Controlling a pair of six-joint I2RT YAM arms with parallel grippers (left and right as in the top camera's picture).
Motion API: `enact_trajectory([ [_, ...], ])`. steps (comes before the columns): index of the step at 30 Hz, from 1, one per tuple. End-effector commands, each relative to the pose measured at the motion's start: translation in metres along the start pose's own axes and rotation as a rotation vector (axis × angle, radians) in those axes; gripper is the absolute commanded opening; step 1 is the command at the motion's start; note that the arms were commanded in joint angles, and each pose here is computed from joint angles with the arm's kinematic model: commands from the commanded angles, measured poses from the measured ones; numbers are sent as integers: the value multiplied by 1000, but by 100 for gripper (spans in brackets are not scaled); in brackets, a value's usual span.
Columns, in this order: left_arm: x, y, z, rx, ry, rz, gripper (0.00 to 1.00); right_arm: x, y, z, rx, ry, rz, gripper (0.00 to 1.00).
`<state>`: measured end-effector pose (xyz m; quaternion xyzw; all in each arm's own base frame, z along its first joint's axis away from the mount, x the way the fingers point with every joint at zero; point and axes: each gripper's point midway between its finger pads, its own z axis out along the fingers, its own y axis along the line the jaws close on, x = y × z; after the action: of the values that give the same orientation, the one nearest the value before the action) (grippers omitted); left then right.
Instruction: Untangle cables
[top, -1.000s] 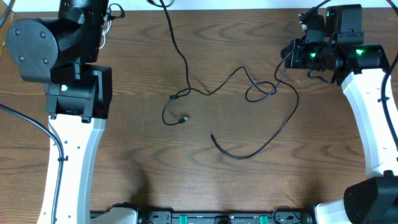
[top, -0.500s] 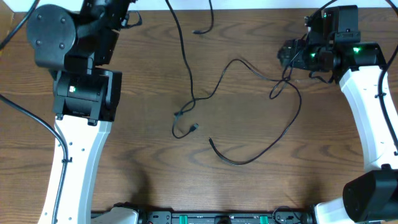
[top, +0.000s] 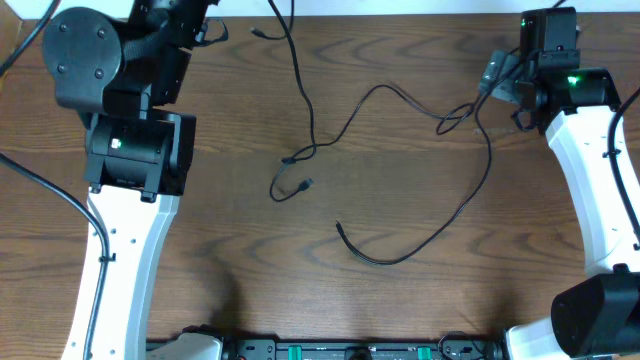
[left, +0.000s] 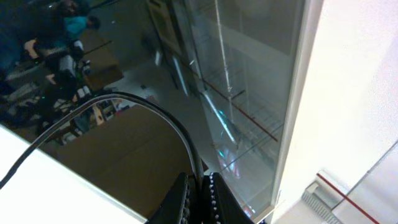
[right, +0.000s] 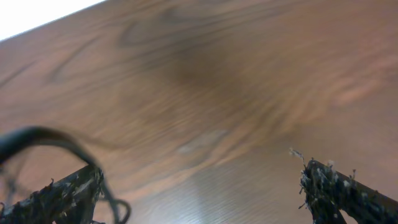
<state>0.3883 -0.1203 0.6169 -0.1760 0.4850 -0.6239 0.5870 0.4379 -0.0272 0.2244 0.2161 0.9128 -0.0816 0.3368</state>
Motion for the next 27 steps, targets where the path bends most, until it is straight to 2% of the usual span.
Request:
enact_trajectory([
  [1,-1,-9,-3,11,4,31,7,-10,-17,-1,97,-55,95,99],
  [3,0,-4,-3,-6,10,41,7,4,16,-1,-93,33,-21,99],
  [6,2,1,-3,-27,17,69,7,32,71,-18,-460,117,-364,99],
  [8,4,6,-3,-48,24,64,8,45,80,-26,-552,143,-472,99],
  [15,12,34,-6,-157,65,102,7,84,43,-23,-385,353,-391,99],
  [17,15,42,-8,-189,77,94,8,90,14,-18,-204,388,-364,99],
  [20,17,48,-9,-216,88,94,7,75,-42,-15,170,318,-247,99],
  [22,18,51,-10,-226,93,91,7,74,-55,-18,247,307,-254,99],
  [24,19,53,-10,-234,95,90,7,90,-41,-21,139,386,-336,99],
  [27,20,56,-11,-249,102,92,7,128,17,-39,-284,538,-505,99],
])
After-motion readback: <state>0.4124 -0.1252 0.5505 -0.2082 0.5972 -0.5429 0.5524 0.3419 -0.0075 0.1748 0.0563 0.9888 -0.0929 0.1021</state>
